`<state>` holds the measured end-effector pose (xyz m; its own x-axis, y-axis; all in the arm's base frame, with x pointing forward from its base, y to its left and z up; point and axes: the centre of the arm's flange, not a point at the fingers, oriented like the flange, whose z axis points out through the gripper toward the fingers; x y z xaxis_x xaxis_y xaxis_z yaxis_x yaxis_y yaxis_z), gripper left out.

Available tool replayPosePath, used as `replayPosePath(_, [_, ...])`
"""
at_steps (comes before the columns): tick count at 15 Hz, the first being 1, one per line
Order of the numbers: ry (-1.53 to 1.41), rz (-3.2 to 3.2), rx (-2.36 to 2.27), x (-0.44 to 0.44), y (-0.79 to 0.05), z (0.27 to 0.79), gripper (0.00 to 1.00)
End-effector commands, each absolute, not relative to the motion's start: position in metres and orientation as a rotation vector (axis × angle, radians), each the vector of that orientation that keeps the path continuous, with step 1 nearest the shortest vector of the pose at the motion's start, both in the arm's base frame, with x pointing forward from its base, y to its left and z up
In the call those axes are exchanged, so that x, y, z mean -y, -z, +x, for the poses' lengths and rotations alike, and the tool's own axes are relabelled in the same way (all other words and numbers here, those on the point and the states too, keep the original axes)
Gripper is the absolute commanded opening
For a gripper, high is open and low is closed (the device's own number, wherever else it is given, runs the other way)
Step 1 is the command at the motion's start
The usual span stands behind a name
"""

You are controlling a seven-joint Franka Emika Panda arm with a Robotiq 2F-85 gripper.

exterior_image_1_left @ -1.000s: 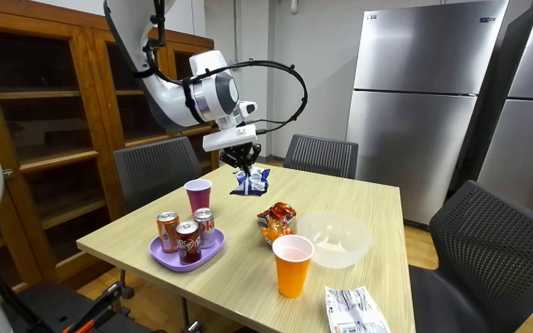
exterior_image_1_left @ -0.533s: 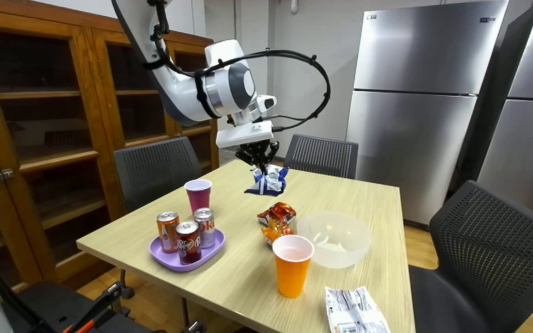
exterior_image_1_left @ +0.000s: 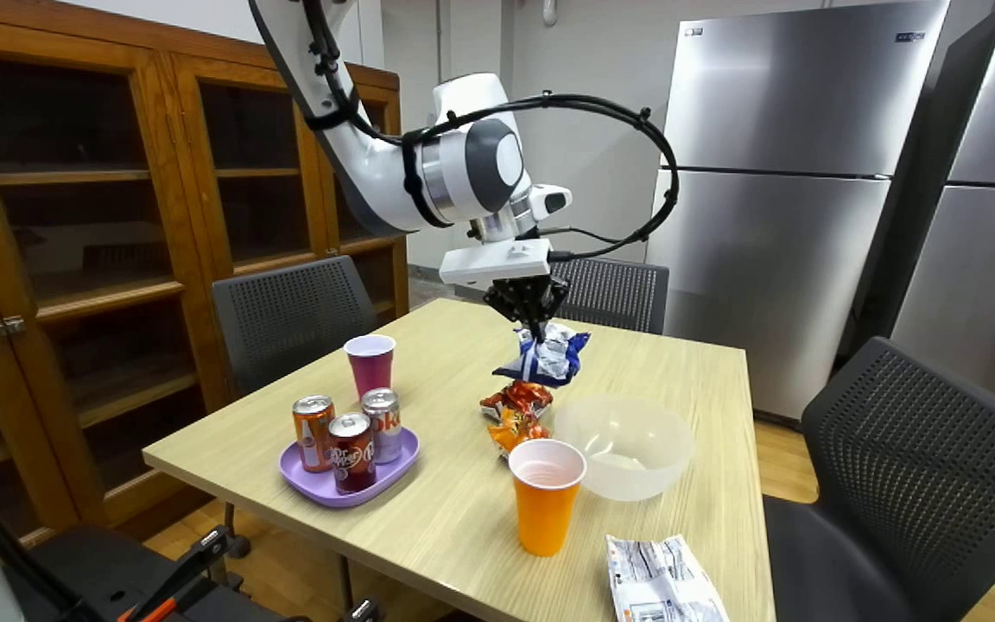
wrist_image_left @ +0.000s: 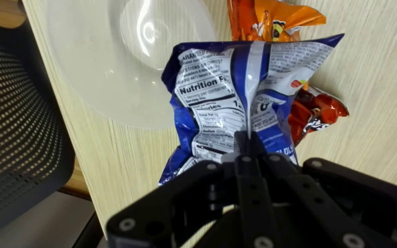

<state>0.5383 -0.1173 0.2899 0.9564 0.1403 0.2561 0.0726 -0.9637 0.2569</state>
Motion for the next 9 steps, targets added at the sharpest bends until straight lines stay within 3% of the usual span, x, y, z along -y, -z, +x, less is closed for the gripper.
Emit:
replayPosePath(1, [-0.359,2.869,-0.009,0.141,-0.291,0.54,0.0])
replayPosePath(9, [-0.287,2.851,0.23,0.2,-0.269,0.545,0.0])
